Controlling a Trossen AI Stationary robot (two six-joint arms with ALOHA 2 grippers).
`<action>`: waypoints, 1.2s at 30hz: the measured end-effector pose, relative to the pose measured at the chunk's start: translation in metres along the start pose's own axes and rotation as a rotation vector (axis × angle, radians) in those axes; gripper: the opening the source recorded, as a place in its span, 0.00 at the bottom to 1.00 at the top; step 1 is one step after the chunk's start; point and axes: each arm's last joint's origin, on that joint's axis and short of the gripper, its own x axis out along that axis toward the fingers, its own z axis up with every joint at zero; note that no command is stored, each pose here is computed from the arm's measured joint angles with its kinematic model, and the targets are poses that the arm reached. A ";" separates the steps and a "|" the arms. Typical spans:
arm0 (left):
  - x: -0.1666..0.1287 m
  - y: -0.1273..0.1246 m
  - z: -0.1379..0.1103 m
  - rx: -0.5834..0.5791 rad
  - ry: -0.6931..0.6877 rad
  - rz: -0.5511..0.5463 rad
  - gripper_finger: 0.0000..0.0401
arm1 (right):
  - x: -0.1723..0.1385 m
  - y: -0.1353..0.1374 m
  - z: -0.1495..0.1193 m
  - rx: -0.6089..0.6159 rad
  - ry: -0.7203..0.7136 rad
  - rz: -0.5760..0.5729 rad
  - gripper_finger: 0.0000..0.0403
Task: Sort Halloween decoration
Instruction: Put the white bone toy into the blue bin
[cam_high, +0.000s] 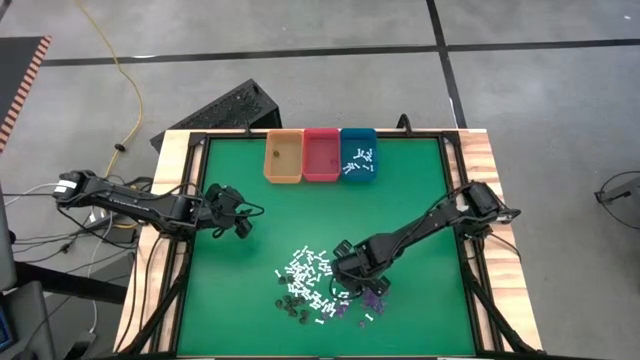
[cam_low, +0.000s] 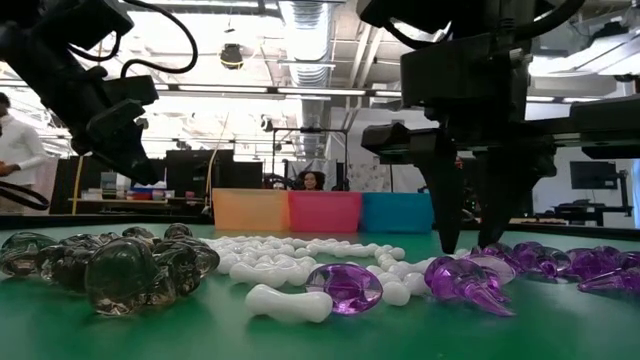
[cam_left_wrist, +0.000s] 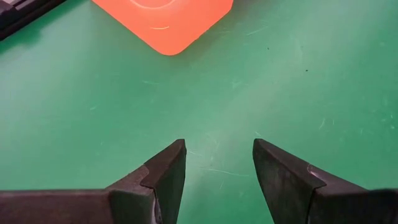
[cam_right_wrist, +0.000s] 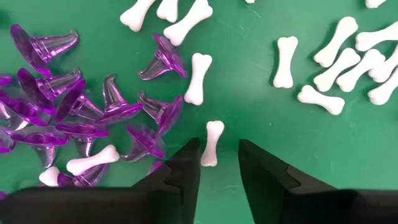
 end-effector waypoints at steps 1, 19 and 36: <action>0.000 0.000 0.000 0.000 0.000 0.000 0.45 | 0.000 0.000 0.000 0.000 0.000 0.000 0.31; 0.000 0.000 0.000 0.021 0.002 0.001 0.45 | -0.001 -0.002 0.000 0.106 -0.009 0.017 0.05; 0.000 0.000 -0.001 0.027 0.006 0.003 0.45 | -0.030 -0.038 0.000 0.247 -0.027 -0.016 0.08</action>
